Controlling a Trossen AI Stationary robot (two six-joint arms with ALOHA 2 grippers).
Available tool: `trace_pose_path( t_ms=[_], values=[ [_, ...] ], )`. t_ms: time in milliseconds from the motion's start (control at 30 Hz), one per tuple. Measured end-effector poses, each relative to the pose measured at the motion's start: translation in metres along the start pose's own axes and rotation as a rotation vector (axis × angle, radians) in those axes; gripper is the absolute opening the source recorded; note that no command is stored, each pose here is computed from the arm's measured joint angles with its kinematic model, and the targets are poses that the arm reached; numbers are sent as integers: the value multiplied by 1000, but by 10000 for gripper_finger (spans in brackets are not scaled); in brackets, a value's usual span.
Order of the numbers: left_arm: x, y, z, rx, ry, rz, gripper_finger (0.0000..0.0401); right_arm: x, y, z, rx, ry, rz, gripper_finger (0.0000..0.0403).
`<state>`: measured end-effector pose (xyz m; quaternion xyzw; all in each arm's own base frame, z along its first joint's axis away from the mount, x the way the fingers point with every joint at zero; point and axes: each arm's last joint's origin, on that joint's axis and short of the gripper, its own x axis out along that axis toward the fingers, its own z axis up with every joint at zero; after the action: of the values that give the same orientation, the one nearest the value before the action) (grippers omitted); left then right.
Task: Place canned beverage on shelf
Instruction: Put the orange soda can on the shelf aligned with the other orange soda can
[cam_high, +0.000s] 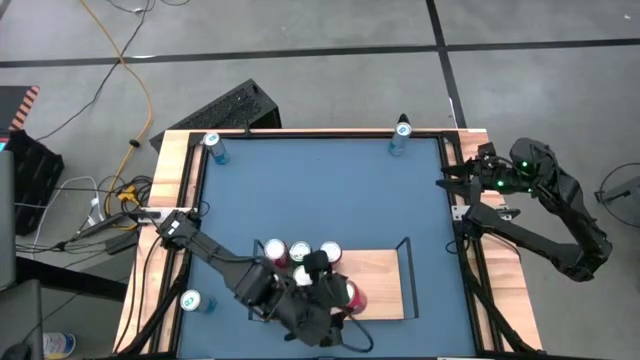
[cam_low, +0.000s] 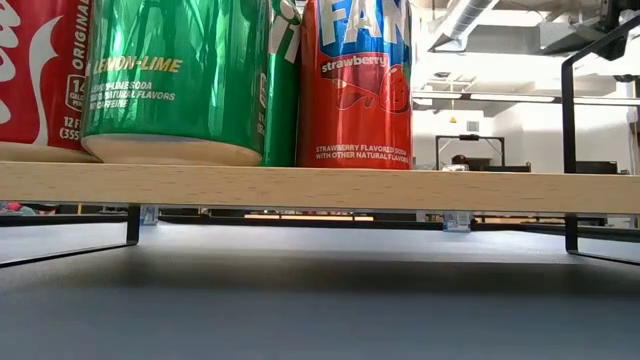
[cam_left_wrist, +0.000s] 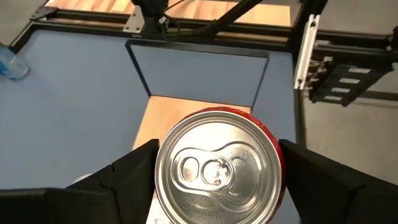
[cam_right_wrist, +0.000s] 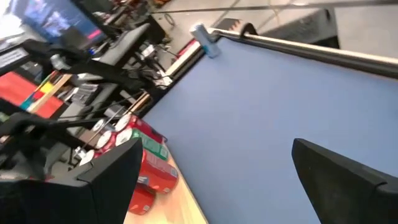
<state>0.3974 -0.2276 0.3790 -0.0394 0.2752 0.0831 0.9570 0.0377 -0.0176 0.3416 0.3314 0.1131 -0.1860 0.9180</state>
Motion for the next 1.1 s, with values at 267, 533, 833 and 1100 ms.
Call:
trace_pose_path(
  t_ms=[267,533,833,1100],
  values=[
    [-1,-14,-17,-134,4,74,286,0,0,0,6,0,-6,399],
    [19,-24,-33,-200,80,57,286,0,-1,-1,10,12,-9,399],
    [15,-36,-46,-209,110,59,286,0,-1,-2,3,23,-12,399],
    [12,-31,-57,-212,174,131,286,0,-1,-2,-2,23,-12,399]
  ],
)
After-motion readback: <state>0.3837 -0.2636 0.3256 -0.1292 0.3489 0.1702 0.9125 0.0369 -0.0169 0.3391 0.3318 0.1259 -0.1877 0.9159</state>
